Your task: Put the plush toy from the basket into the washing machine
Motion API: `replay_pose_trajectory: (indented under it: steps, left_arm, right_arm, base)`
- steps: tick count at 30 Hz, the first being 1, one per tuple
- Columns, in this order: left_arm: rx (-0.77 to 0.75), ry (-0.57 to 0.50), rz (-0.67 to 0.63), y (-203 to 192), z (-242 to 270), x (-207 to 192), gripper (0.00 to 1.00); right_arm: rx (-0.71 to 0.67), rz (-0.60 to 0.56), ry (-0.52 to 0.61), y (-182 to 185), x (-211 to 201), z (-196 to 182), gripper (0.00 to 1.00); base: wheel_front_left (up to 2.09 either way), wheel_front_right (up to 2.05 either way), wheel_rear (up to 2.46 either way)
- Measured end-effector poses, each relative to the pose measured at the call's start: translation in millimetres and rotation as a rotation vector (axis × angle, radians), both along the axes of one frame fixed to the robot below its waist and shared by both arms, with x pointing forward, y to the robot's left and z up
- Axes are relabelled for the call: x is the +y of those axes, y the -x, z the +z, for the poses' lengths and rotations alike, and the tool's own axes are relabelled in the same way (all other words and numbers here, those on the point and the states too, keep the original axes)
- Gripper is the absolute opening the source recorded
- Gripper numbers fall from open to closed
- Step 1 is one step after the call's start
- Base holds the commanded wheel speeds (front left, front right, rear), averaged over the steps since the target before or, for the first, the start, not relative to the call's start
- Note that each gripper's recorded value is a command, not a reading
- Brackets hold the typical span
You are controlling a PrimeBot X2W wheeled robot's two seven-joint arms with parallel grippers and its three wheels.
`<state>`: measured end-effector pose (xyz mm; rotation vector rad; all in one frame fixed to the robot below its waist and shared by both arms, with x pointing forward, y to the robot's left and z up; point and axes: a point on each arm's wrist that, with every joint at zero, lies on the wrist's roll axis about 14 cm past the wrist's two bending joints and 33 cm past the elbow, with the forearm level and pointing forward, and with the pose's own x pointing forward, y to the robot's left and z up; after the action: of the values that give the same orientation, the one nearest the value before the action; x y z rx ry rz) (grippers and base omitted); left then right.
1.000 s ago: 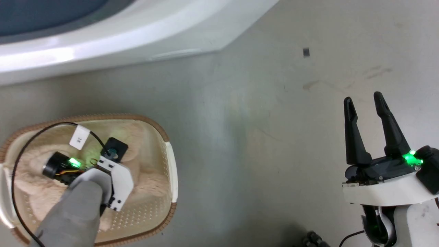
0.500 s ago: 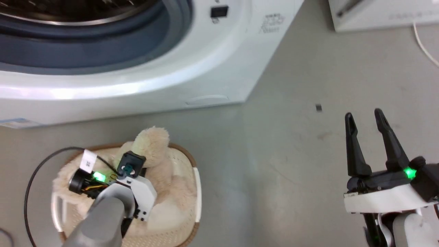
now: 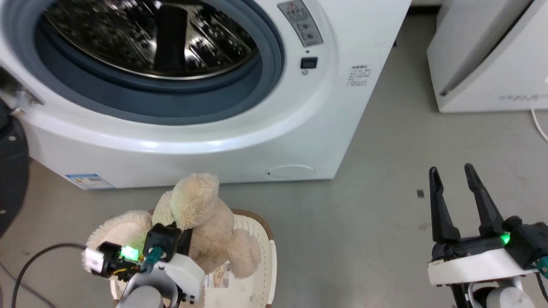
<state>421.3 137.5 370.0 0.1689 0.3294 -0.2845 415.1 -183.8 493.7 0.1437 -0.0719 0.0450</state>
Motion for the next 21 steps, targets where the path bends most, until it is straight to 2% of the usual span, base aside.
replay_pose_trajectory:
  steps: [9,16,21]
  left_arm:
    - [-0.231,0.049,0.045,-1,73,4,0.0]
    - [-0.403,0.052,0.031,-25,123,7,0.0]
    - [-0.554,0.036,0.012,-57,164,10,0.0]
  right_arm:
    - [-0.029,0.02,-0.006,8,7,12,1.0]
    - [-0.009,0.005,-0.002,8,2,5,1.0]
    - [0.021,-0.005,-0.003,5,-1,-7,1.0]
  base:
    - [0.0,0.0,0.0]
    - [0.0,0.0,0.0]
    - [0.0,0.0,0.0]
